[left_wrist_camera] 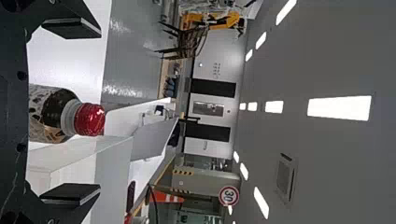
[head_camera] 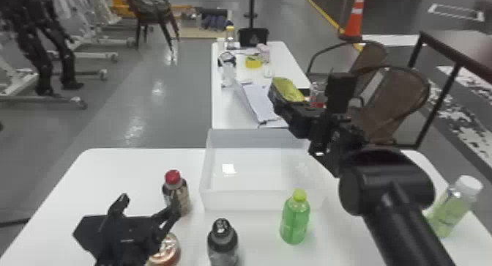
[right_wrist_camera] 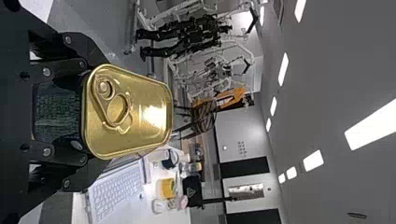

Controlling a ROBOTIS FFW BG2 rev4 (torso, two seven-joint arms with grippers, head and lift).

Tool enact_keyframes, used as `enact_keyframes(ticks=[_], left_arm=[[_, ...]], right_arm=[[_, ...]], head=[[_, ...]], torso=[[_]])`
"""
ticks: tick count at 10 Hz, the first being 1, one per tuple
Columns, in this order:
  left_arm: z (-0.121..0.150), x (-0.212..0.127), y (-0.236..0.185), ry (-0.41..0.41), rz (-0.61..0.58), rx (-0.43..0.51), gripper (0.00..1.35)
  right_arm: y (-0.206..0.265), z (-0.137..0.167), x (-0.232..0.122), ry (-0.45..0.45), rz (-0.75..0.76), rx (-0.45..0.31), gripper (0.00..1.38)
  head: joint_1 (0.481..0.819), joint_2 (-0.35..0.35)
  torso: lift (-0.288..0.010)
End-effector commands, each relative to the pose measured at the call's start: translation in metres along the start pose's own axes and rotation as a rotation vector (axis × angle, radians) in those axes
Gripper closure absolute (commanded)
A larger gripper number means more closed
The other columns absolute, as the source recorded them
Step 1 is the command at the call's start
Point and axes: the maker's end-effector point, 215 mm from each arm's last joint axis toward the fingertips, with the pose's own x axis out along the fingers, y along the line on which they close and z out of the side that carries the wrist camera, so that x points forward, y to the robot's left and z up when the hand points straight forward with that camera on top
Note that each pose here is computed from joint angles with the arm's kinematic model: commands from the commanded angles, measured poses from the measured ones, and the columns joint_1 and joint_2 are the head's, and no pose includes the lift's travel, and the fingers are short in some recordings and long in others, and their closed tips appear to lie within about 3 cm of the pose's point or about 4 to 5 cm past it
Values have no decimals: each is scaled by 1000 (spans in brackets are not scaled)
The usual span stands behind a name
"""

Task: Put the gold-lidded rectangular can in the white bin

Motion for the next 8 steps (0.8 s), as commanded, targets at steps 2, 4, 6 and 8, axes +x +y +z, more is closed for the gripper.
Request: enact_keyframes(ticks=[2, 4, 6, 8], left_arm=[[-1, 2, -2, 4, -9, 0, 140], [-1, 2, -2, 5, -10, -2, 140], [-2, 3, -3, 7, -12, -4, 140], [-3, 3, -4, 11, -18, -6, 140]], right_arm=[[56, -14, 27, 46, 108, -13, 1010], [96, -41, 31, 109, 182, 13, 1010], [132, -77, 24, 201, 243, 51, 1010], [137, -96, 18, 236, 220, 55, 1010]], head=[[549, 0], [549, 0], [549, 0], [549, 0]], torso=[[-100], [-100], [-100], [-100]])
